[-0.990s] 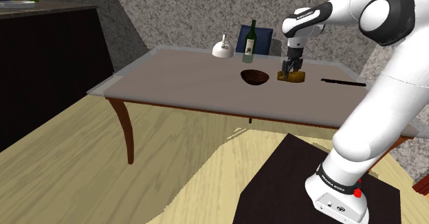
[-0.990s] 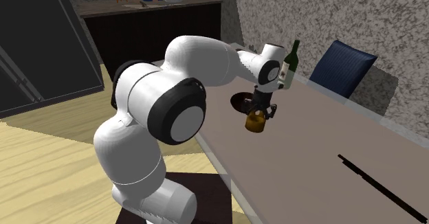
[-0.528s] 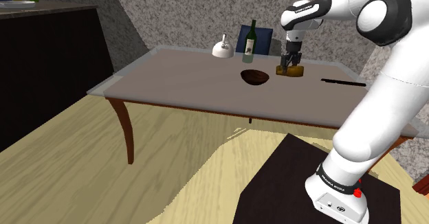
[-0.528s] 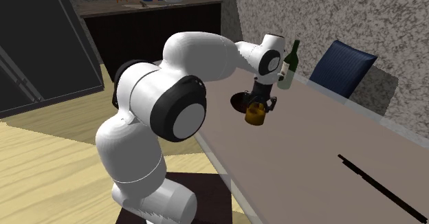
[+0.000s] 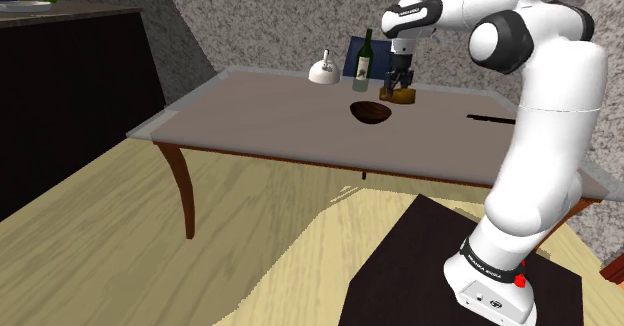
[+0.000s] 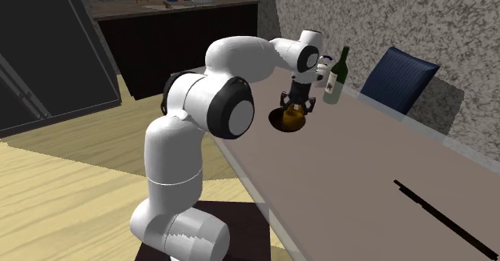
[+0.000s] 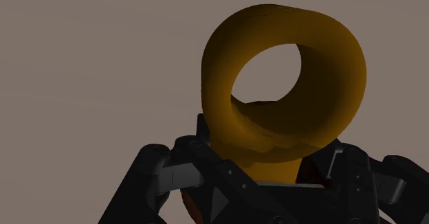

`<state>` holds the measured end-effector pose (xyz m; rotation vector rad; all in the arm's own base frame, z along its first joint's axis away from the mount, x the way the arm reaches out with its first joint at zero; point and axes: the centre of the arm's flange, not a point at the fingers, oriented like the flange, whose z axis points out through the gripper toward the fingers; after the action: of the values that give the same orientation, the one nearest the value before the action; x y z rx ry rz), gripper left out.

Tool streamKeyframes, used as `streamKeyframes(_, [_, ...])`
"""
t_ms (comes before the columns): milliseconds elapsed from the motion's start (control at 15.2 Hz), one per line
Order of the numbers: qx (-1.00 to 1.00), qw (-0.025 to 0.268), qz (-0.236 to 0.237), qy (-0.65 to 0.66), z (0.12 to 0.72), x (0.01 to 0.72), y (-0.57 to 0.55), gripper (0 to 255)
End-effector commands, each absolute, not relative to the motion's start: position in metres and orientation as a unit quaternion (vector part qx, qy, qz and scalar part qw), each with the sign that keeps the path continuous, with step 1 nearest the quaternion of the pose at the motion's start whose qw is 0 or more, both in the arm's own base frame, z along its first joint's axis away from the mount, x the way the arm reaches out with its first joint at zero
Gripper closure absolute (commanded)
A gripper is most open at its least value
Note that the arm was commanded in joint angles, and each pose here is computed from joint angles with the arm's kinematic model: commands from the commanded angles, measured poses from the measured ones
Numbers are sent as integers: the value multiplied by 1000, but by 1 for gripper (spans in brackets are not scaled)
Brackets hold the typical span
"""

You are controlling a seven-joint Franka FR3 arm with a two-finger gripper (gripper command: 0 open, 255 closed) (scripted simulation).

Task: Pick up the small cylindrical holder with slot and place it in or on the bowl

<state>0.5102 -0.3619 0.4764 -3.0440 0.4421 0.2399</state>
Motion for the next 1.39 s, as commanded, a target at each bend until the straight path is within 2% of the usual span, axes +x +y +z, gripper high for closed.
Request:
streamKeyframes(0, [-986,28,77,143,475,539,-359,255])
streamKeyframes(396, [-986,28,77,143,474,615,-355,255])
streamKeyframes(462, [-986,28,77,143,474,602,-357,255])
streamKeyframes(528, [-986,28,77,143,474,602,-357,0])
streamKeyframes(1188, [-925,-36,18,379,431,520,-235,0])
streamKeyframes(1320, [-916,-42,13,399,420,516,-223,0])
